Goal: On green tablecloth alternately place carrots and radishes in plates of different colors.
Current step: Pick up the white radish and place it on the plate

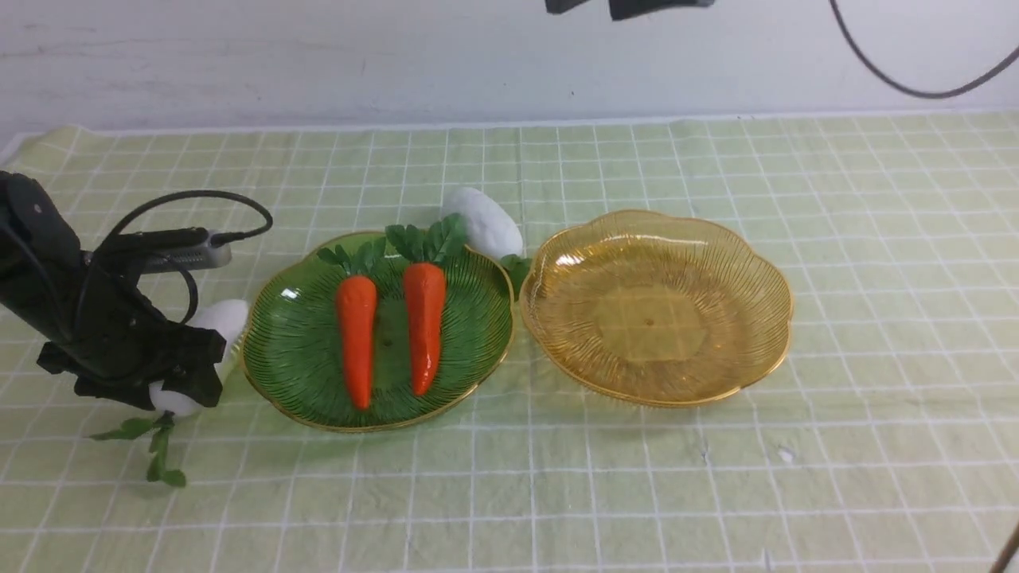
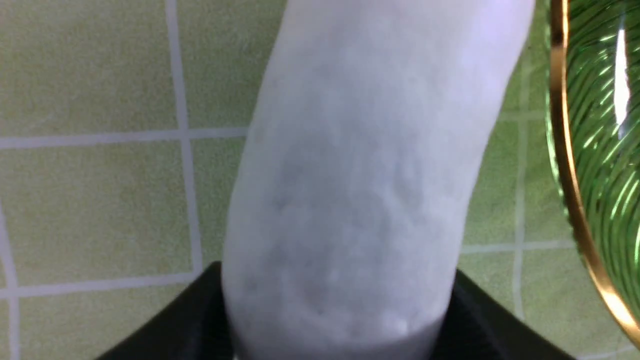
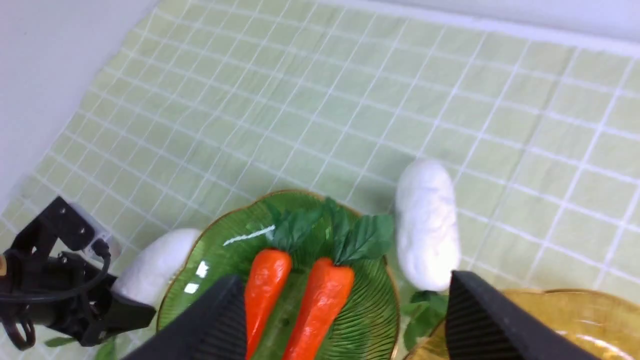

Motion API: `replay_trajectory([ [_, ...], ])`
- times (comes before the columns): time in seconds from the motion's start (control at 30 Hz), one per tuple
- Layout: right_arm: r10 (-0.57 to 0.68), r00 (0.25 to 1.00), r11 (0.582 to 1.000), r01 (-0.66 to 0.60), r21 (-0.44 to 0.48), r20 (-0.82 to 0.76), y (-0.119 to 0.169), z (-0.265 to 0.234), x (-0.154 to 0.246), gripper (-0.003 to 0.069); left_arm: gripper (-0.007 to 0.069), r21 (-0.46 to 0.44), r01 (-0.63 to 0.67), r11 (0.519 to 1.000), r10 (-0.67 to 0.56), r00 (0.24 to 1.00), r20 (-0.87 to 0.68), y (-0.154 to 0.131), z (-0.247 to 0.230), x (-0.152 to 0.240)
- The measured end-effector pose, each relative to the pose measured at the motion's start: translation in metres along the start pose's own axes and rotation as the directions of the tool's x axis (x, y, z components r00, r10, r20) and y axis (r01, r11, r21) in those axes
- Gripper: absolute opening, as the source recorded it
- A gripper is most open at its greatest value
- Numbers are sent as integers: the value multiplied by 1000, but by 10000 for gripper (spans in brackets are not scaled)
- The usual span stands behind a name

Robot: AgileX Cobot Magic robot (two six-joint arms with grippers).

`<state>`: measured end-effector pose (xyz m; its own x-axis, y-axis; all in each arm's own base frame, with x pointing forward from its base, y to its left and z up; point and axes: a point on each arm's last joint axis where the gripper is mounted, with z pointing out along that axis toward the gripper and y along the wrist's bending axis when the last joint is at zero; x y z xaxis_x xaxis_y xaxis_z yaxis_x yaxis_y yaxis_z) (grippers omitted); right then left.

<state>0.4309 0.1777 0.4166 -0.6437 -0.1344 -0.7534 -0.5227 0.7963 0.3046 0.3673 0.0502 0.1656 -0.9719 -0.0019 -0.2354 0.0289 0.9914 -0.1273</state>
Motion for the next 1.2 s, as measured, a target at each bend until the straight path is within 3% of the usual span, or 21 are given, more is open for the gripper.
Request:
replay_trajectory([
  [0.17, -46, 999, 990, 42, 132, 26, -2, -28, -6, 482, 415, -20, -8, 1000, 8, 1000, -21, 0, -23, -11],
  [0.23, -74, 997, 971, 65, 232, 29, -7, -46, -8, 469, 415, -31, 9, 999, -8, 1000, 21, -4, -60, -24],
  [0.33, -90, 995, 949, 76, 305, 30, -14, -62, -8, 449, 415, -23, 5, 1000, -3, 996, 94, -17, -97, -33],
  [0.43, -88, 996, 928, 73, 367, 25, -25, -75, -6, 415, 415, 36, -64, 997, 55, 974, 221, -55, -136, -44],
  [0.53, -45, 998, 908, 26, 418, 35, -45, -86, -5, 373, 415, 188, -199, 962, 130, 936, 328, -133, -150, -56],
  [0.6, -22, 999, 900, 2, 437, 40, -56, -91, -5, 346, 415, 284, -260, 923, 156, 927, 340, -179, -143, -59],
  [0.67, -14, 999, 896, -7, 445, 44, -61, -93, -4, 330, 415, 322, -288, 902, 174, 925, 339, -205, -135, -60],
  [0.7, -4, 999, 890, -19, 455, 49, -66, -96, -4, 300, 415, 363, -332, 870, 207, 916, 342, -234, -122, -62],
  [0.83, 6, 998, 884, -31, 466, 55, -72, -99, -4, 218, 415, 393, -402, 827, 299, 906, 298, -295, -64, -65],
  [1.1, 19, 998, 900, -44, 433, 63, -69, -98, -4, 124, 417, 408, -398, 822, 332, 916, 226, -324, 10, -75],
  [1.2, 28, 997, 912, -54, 408, 68, -67, -97, -4, 118, 475, 414, -390, 822, 333, 920, 206, -324, 20, -75],
])
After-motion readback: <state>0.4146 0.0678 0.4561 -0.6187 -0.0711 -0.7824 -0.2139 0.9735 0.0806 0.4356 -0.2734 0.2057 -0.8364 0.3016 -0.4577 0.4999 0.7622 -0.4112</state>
